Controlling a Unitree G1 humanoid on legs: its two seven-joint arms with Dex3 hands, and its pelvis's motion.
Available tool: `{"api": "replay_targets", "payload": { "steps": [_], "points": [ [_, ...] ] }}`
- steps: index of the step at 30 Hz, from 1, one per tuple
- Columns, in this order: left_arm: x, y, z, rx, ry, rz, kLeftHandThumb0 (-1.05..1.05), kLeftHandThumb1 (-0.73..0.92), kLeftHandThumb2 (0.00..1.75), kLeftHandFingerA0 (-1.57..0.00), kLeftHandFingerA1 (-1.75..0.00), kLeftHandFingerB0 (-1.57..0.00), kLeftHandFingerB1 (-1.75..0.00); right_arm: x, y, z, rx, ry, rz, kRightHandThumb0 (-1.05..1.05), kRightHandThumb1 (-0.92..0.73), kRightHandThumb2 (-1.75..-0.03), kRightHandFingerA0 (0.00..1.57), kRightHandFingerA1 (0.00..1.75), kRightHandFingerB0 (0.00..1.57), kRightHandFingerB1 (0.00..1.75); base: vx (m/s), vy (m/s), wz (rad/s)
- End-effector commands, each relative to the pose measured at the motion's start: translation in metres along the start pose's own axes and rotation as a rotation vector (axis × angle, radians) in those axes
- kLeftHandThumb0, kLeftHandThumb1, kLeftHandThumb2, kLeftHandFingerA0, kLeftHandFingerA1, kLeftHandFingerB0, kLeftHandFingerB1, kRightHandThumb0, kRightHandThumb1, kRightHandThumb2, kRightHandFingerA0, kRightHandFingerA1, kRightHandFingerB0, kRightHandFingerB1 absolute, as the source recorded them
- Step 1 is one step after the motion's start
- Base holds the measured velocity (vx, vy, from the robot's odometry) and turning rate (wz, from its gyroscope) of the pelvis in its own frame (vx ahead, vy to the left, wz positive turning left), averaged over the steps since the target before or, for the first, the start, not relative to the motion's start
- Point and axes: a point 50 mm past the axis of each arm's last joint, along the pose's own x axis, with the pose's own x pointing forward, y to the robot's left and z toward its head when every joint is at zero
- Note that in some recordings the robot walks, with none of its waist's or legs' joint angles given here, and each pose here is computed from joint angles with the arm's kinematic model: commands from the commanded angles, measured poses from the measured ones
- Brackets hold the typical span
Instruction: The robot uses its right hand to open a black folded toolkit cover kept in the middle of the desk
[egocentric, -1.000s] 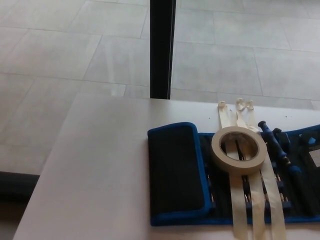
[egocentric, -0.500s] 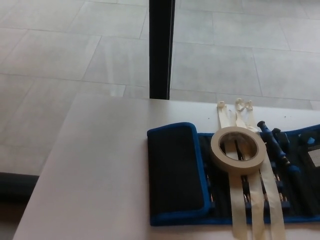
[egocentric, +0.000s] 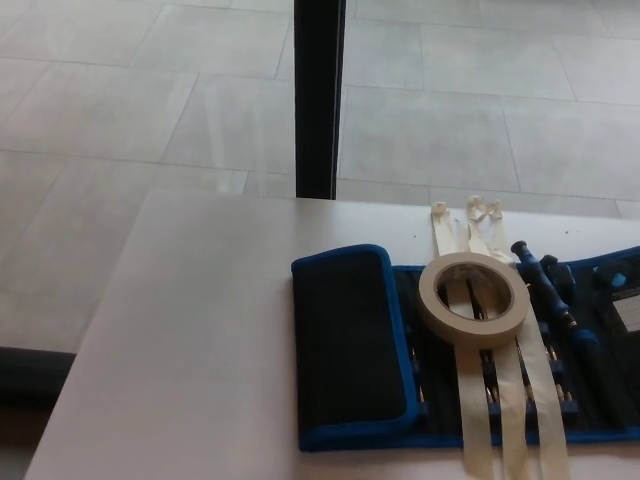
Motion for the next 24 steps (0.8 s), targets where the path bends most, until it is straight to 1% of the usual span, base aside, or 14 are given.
{"api": "replay_targets", "payload": {
  "steps": [1,2,4,5,6,7,9,10,12,13,14,17,21,24],
  "points": [
    [-0.004,0.016,-0.012,0.017,0.049,0.053,-0.70,0.75,0.63,-0.54,-0.64,-0.44,-0.48,-0.002,0.002,0.003,0.060,-0.102,0.079,-0.49,-0.71,-0.60,0.75,0.92,0.53,0.66,0.00,0.000,0.00],
    [-0.004,0.016,-0.012,0.023,0.042,0.048,-0.70,0.75,0.62,-0.53,-0.66,-0.44,-0.49,-0.003,0.001,-0.001,-0.017,-0.106,0.088,-0.50,-0.70,-0.61,0.79,0.91,0.44,0.51,0.00,0.000,0.00],
    [-0.004,0.016,-0.012,0.019,0.038,0.052,-0.71,0.74,0.62,-0.54,-0.64,-0.44,-0.49,-0.003,0.003,-0.003,-0.024,-0.107,0.097,-0.50,-0.70,-0.60,0.77,0.94,0.45,0.53,0.00,0.000,0.00],
    [-0.003,0.014,-0.011,-0.010,0.041,0.060,-0.71,0.71,0.61,-0.57,-0.66,-0.47,-0.50,-0.003,0.001,-0.006,-0.014,-0.101,0.103,-0.50,-0.70,-0.59,0.80,0.94,0.34,0.44,0.00,0.000,0.00],
    [-0.004,0.014,-0.013,-0.015,0.050,0.066,-0.71,0.70,0.61,-0.58,-0.66,-0.49,-0.50,-0.003,-0.002,-0.006,-0.035,-0.101,0.102,-0.48,-0.69,-0.60,0.81,0.95,0.45,0.54,0.00,0.000,0.00],
    [-0.004,0.014,-0.015,-0.012,0.059,0.071,-0.71,0.71,0.62,-0.57,-0.66,-0.48,-0.49,-0.002,-0.005,-0.007,-0.066,-0.105,0.103,-0.50,-0.70,-0.61,0.84,0.93,0.42,0.48,0.00,0.000,0.00],
    [-0.005,0.015,-0.018,0.008,0.064,0.064,-0.74,0.72,0.61,-0.55,-0.67,-0.46,-0.50,-0.003,-0.007,-0.009,-0.106,-0.112,0.102,-0.51,-0.69,-0.61,0.83,1.02,0.46,0.55,0.00,0.000,0.00],
    [-0.005,0.015,-0.018,0.011,0.063,0.057,-0.72,0.55,0.97,-0.50,-0.69,-0.37,-0.58,-0.004,-0.009,-0.010,-0.106,-0.111,0.105,-0.54,-0.71,-0.62,0.75,1.03,0.45,0.65,0.00,0.000,0.00],
    [-0.005,0.013,-0.018,0.013,0.063,0.050,-0.72,0.55,0.97,-0.50,-0.69,-0.37,-0.58,-0.004,-0.012,-0.011,-0.127,-0.118,0.114,-0.54,-0.71,-0.62,0.75,1.03,0.45,0.65,0.00,0.000,0.00],
    [-0.005,0.013,-0.018,0.012,0.062,0.048,-0.71,0.73,0.61,-0.53,-0.63,-0.41,-0.48,-0.004,-0.013,-0.011,-0.119,-0.120,0.112,-0.48,-0.53,-0.97,0.77,0.94,0.38,0.63,0.00,0.000,0.00],
    [-0.004,0.011,-0.018,0.013,0.064,0.045,-0.72,0.73,0.62,-0.54,-0.64,-0.42,-0.48,-0.004,-0.015,-0.011,-0.109,-0.122,0.109,-0.50,-0.69,-0.60,0.79,0.97,0.40,0.48,0.00,0.000,0.00],
    [-0.004,0.014,-0.015,0.009,0.065,0.046,-0.71,0.74,0.63,-0.53,-0.64,-0.40,-0.48,-0.004,-0.016,-0.015,-0.129,-0.108,0.115,-0.53,-0.70,-0.60,0.74,0.98,0.44,0.54,0.00,0.000,0.00],
    [-0.003,0.015,-0.011,0.019,0.061,0.064,-0.71,0.74,0.62,-0.55,-0.63,-0.44,-0.48,-0.005,-0.015,-0.020,-0.155,-0.128,0.145,-0.56,-0.69,-0.60,0.75,0.95,0.49,0.63,0.00,0.000,0.00],
    [-0.002,0.013,-0.007,0.023,0.059,0.050,-0.71,0.75,0.62,-0.52,-0.63,-0.42,-0.47,-0.007,-0.014,-0.021,-0.146,-0.138,0.146,-0.53,-0.67,-0.61,0.81,0.94,0.49,0.60,0.00,0.000,0.00]
  ]
}}
